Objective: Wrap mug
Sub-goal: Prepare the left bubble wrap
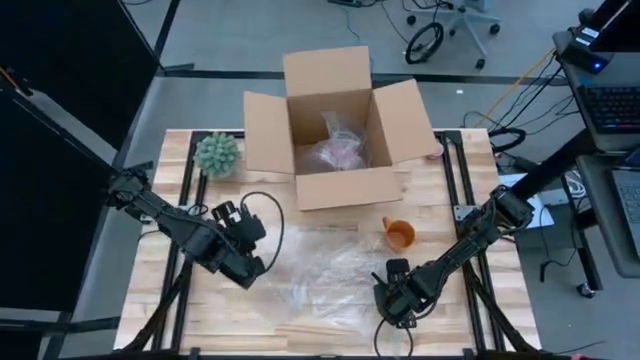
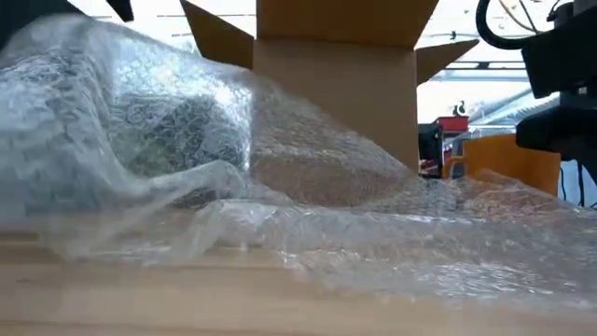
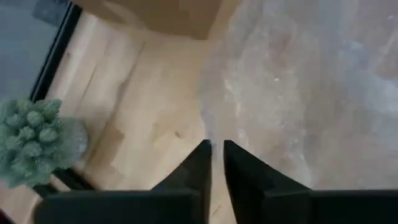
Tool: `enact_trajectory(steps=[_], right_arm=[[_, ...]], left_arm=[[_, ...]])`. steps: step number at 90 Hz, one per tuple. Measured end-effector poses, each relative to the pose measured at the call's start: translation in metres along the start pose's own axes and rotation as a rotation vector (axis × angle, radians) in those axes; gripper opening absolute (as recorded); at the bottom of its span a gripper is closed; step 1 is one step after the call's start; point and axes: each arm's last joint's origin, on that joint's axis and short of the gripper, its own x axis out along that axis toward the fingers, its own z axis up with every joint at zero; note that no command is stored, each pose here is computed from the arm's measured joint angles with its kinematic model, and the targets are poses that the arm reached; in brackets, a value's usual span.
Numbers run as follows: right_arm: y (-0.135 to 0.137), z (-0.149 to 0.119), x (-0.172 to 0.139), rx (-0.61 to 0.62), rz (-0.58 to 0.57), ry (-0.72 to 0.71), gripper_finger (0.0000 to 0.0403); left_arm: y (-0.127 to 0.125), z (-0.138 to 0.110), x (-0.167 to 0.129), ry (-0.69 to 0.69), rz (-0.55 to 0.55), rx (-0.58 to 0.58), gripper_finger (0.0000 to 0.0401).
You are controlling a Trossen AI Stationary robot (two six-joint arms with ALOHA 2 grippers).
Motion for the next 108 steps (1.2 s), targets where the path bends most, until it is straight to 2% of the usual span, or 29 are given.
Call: enact_trajectory(steps=[18,27,33,38,46,55,68,76,91,100,108], right_arm=[[-0.001,0.001,0.000,0.004,-0.001,-0.005,0.0217],[-0.001,0.002,0.000,0.007,-0.003,-0.012,0.0217],[-0.002,0.004,0.000,0.012,-0.004,-0.033,0.0217],[-0.002,0.006,0.000,0.015,-0.001,-0.054,0.0217],[-0.002,0.010,0.000,0.015,0.013,-0.076,0.0217],[-0.001,0.009,0.000,0.013,0.012,-0.075,0.0217],[0.002,0.007,-0.001,0.000,0.016,-0.075,0.0217],[0.004,0.005,-0.001,-0.006,0.019,-0.067,0.0217],[0.005,0.000,-0.001,0.010,0.034,-0.016,0.0217],[0.004,-0.002,-0.005,0.067,0.041,0.045,0.0217],[0.006,0.002,-0.020,0.106,0.037,0.059,0.0217]], left_arm=[[0.018,0.008,-0.029,-0.064,-0.138,-0.028,0.0135],[0.013,0.017,-0.041,-0.193,-0.284,-0.028,0.0169],[0.001,0.021,-0.046,-0.299,-0.387,0.013,0.0183],[-0.011,0.019,-0.042,-0.335,-0.434,0.064,0.0187],[-0.038,0.016,-0.013,-0.315,-0.449,0.093,0.0189],[-0.059,0.003,0.042,-0.209,-0.383,0.113,0.0189],[-0.064,-0.025,0.118,-0.027,-0.287,0.045,0.0189],[-0.064,-0.042,0.148,0.049,-0.281,0.011,0.0189],[-0.064,-0.065,0.166,0.121,-0.296,-0.081,0.0189],[-0.067,-0.076,0.166,0.147,-0.297,-0.117,0.0189],[-0.072,-0.080,0.160,0.148,-0.309,-0.117,0.0189]])
